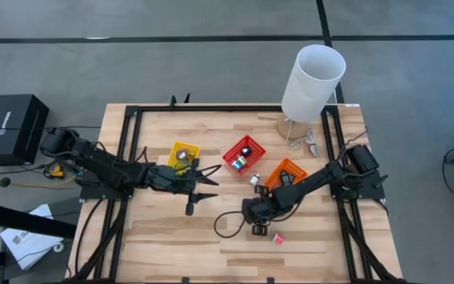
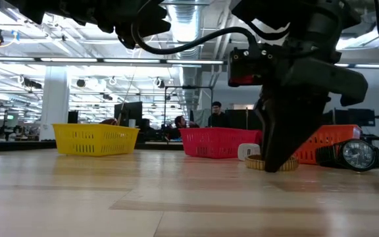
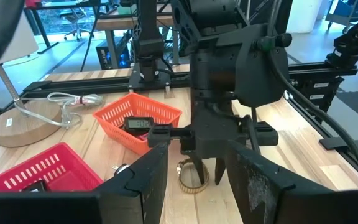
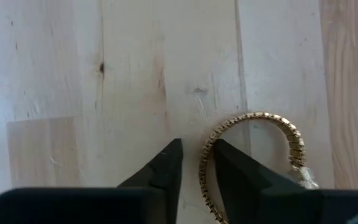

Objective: Pick & Place Office items
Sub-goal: Put the gold watch into the yellow bin

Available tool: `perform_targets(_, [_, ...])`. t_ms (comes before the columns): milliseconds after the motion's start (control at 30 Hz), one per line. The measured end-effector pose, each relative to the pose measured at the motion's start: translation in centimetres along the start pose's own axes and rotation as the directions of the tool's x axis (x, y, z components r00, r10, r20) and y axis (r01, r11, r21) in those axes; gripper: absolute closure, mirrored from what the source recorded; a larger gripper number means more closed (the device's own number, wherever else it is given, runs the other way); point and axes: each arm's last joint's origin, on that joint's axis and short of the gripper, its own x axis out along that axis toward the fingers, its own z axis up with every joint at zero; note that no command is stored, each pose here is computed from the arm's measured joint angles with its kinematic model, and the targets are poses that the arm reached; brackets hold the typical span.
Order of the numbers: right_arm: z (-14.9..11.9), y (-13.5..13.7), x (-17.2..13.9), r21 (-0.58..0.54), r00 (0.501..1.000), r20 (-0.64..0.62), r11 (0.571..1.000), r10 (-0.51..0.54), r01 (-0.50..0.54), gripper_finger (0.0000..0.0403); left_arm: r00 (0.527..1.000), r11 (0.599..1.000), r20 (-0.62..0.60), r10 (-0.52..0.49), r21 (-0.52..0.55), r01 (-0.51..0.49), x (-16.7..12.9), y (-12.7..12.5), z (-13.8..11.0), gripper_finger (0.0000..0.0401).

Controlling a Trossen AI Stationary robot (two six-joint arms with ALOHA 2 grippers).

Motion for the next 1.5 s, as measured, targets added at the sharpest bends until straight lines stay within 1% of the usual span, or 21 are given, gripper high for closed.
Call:
perform_targets(133, [0.1, -0.2, 0.1, -0.01, 1.0, -0.005, 1.0, 0.015, -0.015, 0.0359, 1.0, 1.0, 0.0, 0.0, 0.0, 0.0, 0.0, 0.0, 0.0, 0.0248])
perform_targets(167, [0.2, -0.1, -0.1, -0.032, 1.0, -0.006, 0.999, 0.02, -0.02, 0.0372, 1.0, 1.0, 0.0, 0.0, 0.0, 0.0, 0.0, 0.0, 0.0, 0.0248])
perform_targets(233, [0.5, 0.1, -0.7, -0.116, 1.0, 0.009, 0.993, 0.028, -0.027, 0.0392, 1.0, 1.0, 0.001, 0.0, -0.001, 0.0, 0.0, 0.0, 0.0, 0.0248])
perform_targets(300, [0.7, 0.4, -1.4, -0.194, 0.999, 0.024, 0.981, 0.029, -0.024, 0.0394, 1.0, 1.0, 0.002, 0.0, -0.011, 0.0, 0.0, 0.0, 0.0, 0.0248])
perform_targets(367, [1.1, 0.7, -2.5, -0.241, 0.998, 0.047, 0.97, 0.031, -0.019, 0.0391, 1.0, 1.0, 0.003, 0.0, -0.016, 0.0, 0.0, 0.0, 0.0, 0.0248])
perform_targets(500, [2.9, 1.0, -6.3, -0.321, 0.979, 0.19, 0.947, 0.073, -0.008, 0.0398, 1.0, 1.0, 0.008, 0.0, -0.018, 0.0, 0.0, 0.0, 0.1, 0.0248])
perform_targets(567, [3.4, 0.8, -8.0, -0.358, 0.968, 0.243, 0.933, 0.069, 0.023, 0.0398, 1.0, 1.0, 0.008, -0.003, -0.019, 0.003, 0.0, 0.0, 0.1, 0.0248])
perform_targets(633, [3.8, 0.4, -10.3, -0.387, 0.949, 0.307, 0.92, 0.069, 0.058, 0.0395, 1.0, 0.999, 0.008, -0.03, -0.02, 0.03, 0.0, -0.1, 0.1, 0.0248])
perform_targets(700, [4.0, -0.1, -13.0, -0.416, 0.918, 0.386, 0.906, 0.097, 0.079, 0.0395, 0.998, 0.998, 0.008, -0.061, -0.018, 0.061, 0.0, -0.2, 0.1, 0.0248])
perform_targets(767, [3.8, -0.6, -15.1, -0.445, 0.895, 0.431, 0.89, 0.117, 0.098, 0.0397, 0.997, 0.997, 0.008, -0.076, -0.016, 0.077, 0.0, -0.2, 0.1, 0.0248])
perform_targets(833, [3.3, -1.3, -16.3, -0.468, 0.87, 0.473, 0.877, 0.142, 0.111, 0.0399, 0.997, 0.997, 0.008, -0.078, -0.016, 0.078, 0.0, -0.2, 0.1, 0.0248])
perform_targets(900, [3.0, -2.0, -16.6, -0.476, 0.821, 0.529, 0.876, 0.214, 0.078, 0.04, 0.997, 0.997, 0.007, -0.079, -0.011, 0.08, 0.0, -0.3, 0.0, 0.0248])
perform_targets(933, [2.7, -2.4, -16.4, -0.481, 0.796, 0.547, 0.876, 0.259, 0.045, 0.04, 0.997, 0.997, 0.005, -0.082, -0.009, 0.083, 0.0, -0.4, 0.0, 0.0248])
perform_targets(1000, [1.8, -3.2, -14.9, -0.468, 0.762, 0.572, 0.884, 0.304, -0.002, 0.0399, 0.996, 0.996, 0.004, -0.086, -0.008, 0.086, 0.0, -0.6, 0.0, 0.0248])
perform_targets(1100, [0.3, -4.3, -12.0, -0.417, 0.736, 0.611, 0.909, 0.29, -0.011, 0.0399, 0.996, 0.996, -0.003, -0.093, -0.003, 0.093, 0.1, -0.8, -0.2, 0.0248])
perform_targets(1167, [0.0, -5.0, -10.9, -0.373, 0.671, 0.683, 0.928, 0.287, -0.018, 0.0399, 0.998, 0.998, -0.008, -0.069, -0.002, 0.069, 0.3, -0.8, -0.4, 0.0248])
perform_targets(1267, [0.0, -5.8, -9.6, -0.308, 0.552, 0.786, 0.95, 0.278, -0.039, 0.0397, 1.0, 1.0, -0.013, -0.006, 0.004, 0.006, 0.8, -0.6, -0.8, 0.0248])
perform_targets(1333, [0.4, -6.3, -9.0, -0.271, 0.497, 0.827, 0.961, 0.265, -0.061, 0.0395, 0.999, 0.999, -0.007, 0.032, 0.033, -0.031, 1.2, -0.4, -1.1, 0.0248])
perform_targets(1400, [1.0, -6.6, -8.9, -0.239, 0.447, 0.855, 0.965, 0.263, -0.111, 0.0395, 0.996, 0.991, -0.016, 0.089, 0.101, -0.087, 1.5, -0.4, -1.4, 0.0248])
perform_targets(1433, [1.4, -6.8, -8.9, -0.227, 0.429, 0.864, 0.964, 0.265, -0.137, 0.0395, 0.992, 0.983, -0.009, 0.126, 0.137, -0.124, 1.7, -0.3, -1.5, 0.0248])
perform_targets(1500, [1.9, -7.0, -8.4, -0.186, 0.427, 0.868, 0.963, 0.254, -0.194, 0.0395, 0.98, 0.963, 0.009, 0.201, 0.181, -0.199, 1.9, -0.1, -1.5, 0.0248])
